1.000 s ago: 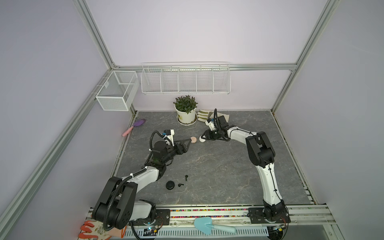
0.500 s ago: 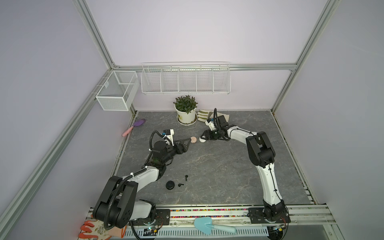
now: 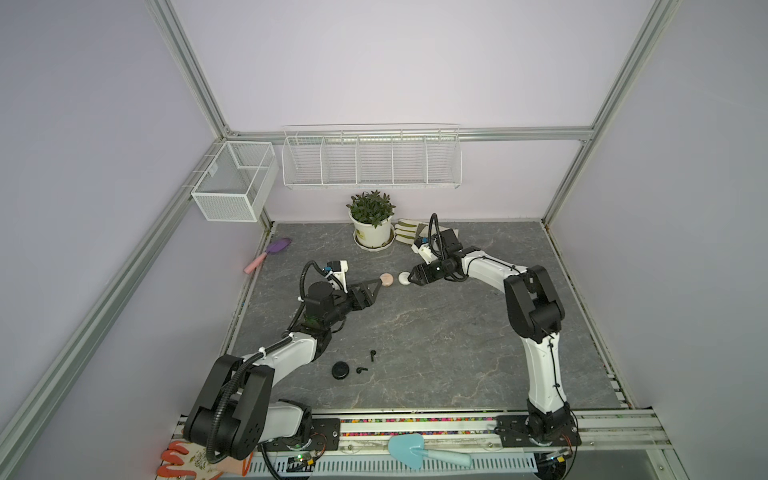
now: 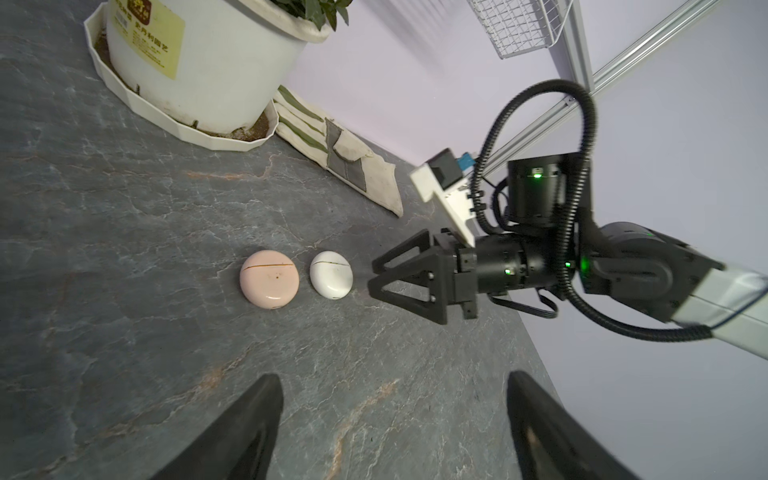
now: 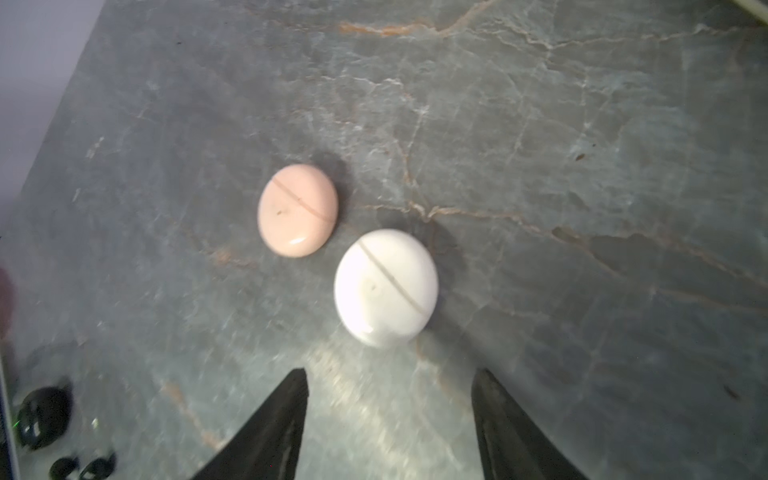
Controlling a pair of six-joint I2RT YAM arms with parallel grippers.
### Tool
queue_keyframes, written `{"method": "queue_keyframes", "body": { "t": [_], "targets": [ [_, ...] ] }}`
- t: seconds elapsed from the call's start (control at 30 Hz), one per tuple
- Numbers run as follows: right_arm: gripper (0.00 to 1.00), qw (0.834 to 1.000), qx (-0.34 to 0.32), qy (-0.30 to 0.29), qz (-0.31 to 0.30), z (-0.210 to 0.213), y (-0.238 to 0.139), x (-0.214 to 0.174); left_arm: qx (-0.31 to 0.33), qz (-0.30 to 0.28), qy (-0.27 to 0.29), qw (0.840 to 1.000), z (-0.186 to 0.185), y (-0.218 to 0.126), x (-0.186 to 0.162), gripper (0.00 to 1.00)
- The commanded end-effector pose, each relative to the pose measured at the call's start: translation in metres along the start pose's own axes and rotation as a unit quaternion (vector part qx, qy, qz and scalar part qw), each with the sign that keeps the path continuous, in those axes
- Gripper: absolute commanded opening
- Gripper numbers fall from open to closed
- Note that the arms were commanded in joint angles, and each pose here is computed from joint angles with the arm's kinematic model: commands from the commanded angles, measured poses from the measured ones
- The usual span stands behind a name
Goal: Insert the wireless bluetooth earbuds into the charging case
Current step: 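Open the right gripper off the white case and lift away, then move the right gripper to the black round case and grasp it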
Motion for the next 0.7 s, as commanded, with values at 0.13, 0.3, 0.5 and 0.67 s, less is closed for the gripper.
{"method": "queue_keyframes", "body": {
  "t": [0.13, 0.3, 0.5, 0.67],
  "targets": [
    [0.66, 0.971, 0.067, -0.210, -0.088, 0.107, -0.030, -0.012, 0.050, 0.011, -0.038, 0.998, 0.004, -0.024, 0.013, 0.84],
    [0.68, 0.946, 0.111, -0.284, -0.108, 0.177, -0.028, -0.046, 0.151, 0.018, -0.067, 0.986, 0.028, -0.047, 0.010, 0.83],
    [0.72, 0.900, 0.171, -0.386, -0.112, 0.265, -0.002, -0.091, 0.216, 0.011, -0.107, 0.970, 0.052, -0.072, 0.009, 0.83],
    [0.74, 0.873, 0.204, -0.427, -0.120, 0.306, 0.019, -0.112, 0.255, -0.010, -0.151, 0.955, 0.076, -0.093, 0.012, 0.83]
  ]
}}
Point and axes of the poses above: each gripper's point midway between its finger pads, its own y axis out along the fingers, its own z axis along the line the jaws close on, x = y × z, the point moved 1 cm from there along -y, back along the fingers, and after that the axes turned 3 degrees about -y, right-handed, at the moved point
